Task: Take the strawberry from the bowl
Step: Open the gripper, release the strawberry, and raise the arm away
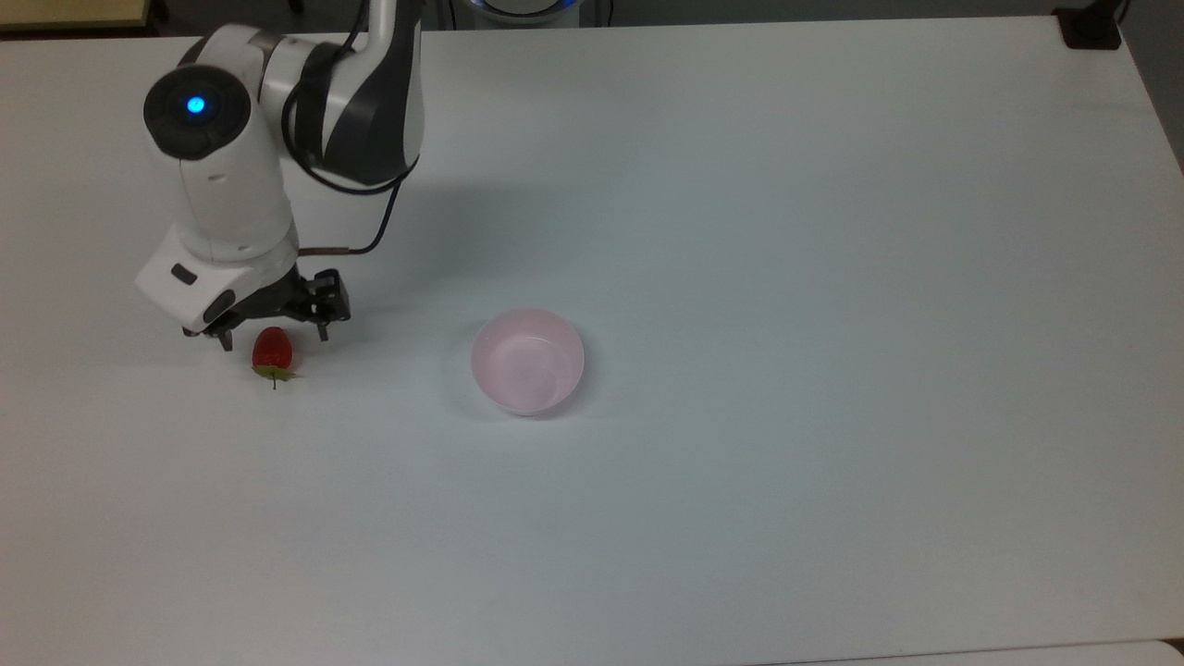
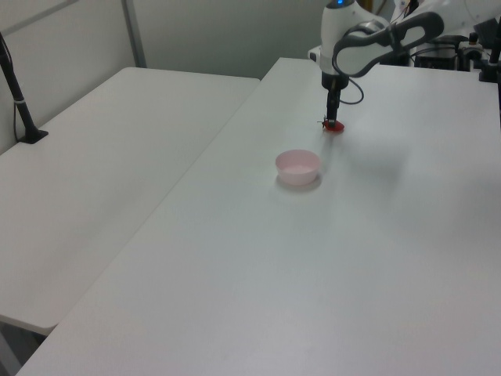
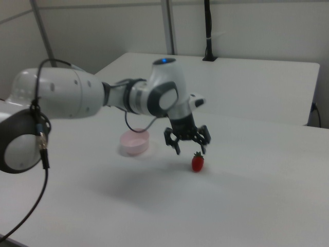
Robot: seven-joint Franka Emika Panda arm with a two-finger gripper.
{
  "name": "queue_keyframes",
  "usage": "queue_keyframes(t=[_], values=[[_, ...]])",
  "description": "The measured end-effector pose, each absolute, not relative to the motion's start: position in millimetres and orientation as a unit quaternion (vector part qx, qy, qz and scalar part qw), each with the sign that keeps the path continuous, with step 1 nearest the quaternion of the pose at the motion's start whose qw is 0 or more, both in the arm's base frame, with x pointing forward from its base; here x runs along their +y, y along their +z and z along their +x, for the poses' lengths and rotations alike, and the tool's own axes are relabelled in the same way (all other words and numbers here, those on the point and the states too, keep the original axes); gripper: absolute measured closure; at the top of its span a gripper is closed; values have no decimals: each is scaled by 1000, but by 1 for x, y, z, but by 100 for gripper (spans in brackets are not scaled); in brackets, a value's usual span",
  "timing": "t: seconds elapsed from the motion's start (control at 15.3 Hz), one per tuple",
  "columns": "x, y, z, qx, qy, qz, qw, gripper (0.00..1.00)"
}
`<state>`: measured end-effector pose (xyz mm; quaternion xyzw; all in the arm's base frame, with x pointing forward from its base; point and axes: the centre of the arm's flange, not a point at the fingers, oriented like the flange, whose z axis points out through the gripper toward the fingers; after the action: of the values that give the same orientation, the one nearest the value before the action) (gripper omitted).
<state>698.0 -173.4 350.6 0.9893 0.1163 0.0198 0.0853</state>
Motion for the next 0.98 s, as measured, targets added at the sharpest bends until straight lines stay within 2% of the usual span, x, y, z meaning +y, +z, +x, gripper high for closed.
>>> queue_keyframes(t=[0.26, 0.52, 0.78, 0.98], values=[[-116, 439, 684, 71, 9, 994, 81, 0], [-43, 530, 647, -10, 6, 997, 77, 0], [-6, 577, 614, -77, 3, 997, 27, 0], [-5, 582, 601, -87, -4, 996, 19, 0]])
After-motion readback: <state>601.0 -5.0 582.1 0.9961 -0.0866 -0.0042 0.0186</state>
